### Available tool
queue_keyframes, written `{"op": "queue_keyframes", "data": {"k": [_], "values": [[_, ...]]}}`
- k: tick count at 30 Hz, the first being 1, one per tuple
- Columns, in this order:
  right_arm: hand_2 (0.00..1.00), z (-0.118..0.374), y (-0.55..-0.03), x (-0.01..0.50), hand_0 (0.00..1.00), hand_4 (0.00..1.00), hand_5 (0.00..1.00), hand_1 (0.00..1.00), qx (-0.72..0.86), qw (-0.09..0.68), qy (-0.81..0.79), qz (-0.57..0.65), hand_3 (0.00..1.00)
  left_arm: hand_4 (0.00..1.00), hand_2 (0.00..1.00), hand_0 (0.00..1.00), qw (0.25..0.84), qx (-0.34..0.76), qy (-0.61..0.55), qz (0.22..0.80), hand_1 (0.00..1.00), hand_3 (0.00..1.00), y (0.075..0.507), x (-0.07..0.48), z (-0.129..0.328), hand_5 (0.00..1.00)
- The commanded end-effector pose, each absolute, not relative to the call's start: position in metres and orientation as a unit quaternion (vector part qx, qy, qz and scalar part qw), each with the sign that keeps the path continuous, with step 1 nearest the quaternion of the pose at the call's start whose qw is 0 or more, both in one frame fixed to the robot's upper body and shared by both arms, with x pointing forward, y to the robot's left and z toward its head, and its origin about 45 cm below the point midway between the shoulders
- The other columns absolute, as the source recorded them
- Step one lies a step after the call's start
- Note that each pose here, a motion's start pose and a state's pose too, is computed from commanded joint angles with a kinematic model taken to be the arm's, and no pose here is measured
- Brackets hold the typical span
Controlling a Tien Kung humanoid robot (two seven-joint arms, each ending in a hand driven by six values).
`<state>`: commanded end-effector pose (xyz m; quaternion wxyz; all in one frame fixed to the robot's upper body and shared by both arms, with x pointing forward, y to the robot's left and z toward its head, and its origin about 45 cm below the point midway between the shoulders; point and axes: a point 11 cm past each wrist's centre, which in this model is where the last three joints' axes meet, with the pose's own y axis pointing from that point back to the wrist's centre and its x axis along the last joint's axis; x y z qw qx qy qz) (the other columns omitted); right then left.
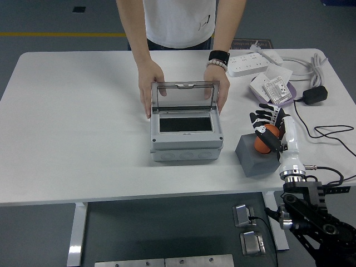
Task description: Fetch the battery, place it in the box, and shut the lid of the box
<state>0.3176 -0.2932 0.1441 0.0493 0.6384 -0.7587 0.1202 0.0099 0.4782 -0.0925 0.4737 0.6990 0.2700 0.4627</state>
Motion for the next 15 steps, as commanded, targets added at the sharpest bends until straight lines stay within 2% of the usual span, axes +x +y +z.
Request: {"op": "queue_keyframes", "data": {"k": [15], "values": [[0.540,0.1363,-0.2901,0.3158,0.528,0.749,0.332,0.569,0.641,0.063,-0.755,0.125,0.579,0.002,0.522,0.377,0.480,0.698,0.263,0.462,0.586,0.507,0.4789,0.0160,-0.0918,0.002]]}}
